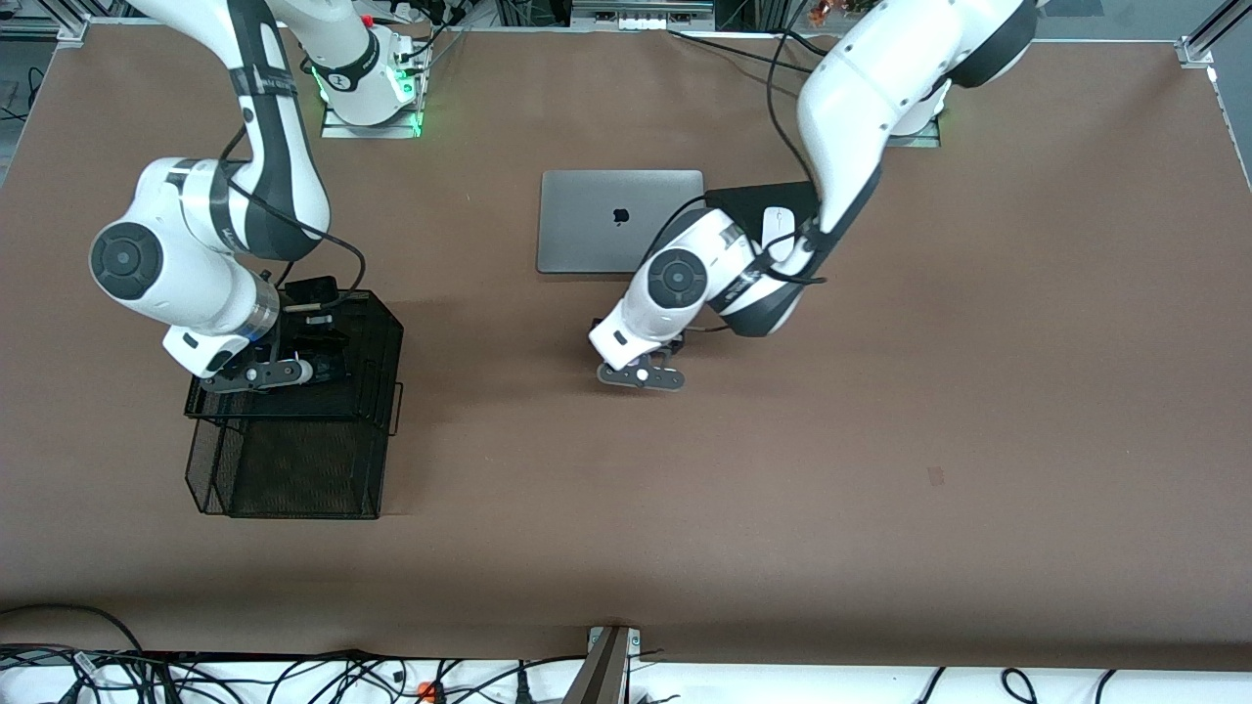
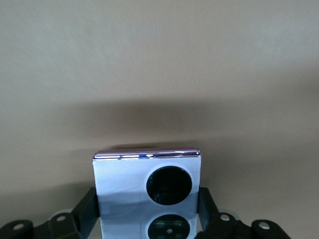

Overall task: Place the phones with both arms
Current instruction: 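Lower the slab phone into the basket while the left gripper sets down lavender phone, then grasp the lavender phone with the right gripper while the left gripper withdraws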

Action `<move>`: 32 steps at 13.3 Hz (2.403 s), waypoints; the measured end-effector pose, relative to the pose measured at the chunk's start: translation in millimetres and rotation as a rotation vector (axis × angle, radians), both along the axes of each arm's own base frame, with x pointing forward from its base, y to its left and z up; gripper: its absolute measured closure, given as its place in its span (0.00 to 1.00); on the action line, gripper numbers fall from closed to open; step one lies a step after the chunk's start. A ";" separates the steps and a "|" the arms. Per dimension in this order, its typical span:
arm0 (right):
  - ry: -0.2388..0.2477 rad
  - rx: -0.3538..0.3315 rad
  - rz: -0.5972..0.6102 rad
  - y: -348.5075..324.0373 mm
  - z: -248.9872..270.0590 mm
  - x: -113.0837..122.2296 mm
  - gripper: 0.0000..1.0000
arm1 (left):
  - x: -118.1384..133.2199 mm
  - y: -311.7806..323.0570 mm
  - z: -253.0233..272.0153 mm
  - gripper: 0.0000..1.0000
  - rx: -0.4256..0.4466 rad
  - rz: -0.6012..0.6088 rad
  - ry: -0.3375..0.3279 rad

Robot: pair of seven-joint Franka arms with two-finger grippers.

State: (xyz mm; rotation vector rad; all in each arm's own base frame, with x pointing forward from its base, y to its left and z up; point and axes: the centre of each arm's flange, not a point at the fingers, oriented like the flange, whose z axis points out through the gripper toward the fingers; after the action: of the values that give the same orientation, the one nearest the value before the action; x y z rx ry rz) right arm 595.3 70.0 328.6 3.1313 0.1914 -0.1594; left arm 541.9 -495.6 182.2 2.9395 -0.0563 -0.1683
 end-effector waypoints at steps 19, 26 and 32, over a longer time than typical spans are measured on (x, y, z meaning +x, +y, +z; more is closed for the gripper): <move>0.037 0.062 -0.057 33.6 75.0 39.2 0.00 | 118.5 335.2 289.4 0.00 0.228 -0.017 -0.031; 0.034 -0.018 -0.207 207.6 75.5 4.4 0.00 | 97.6 474.0 386.3 0.00 0.262 0.032 -0.143; -0.104 -0.009 -0.187 401.3 -30.1 -57.4 0.00 | 16.9 474.0 423.9 0.00 0.282 0.016 -0.191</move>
State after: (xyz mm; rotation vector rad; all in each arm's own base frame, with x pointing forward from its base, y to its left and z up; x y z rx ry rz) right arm 538.0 471.3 298.5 3.1333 -0.1025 0.0036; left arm 558.7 -21.6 606.1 3.2273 -0.0388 0.1183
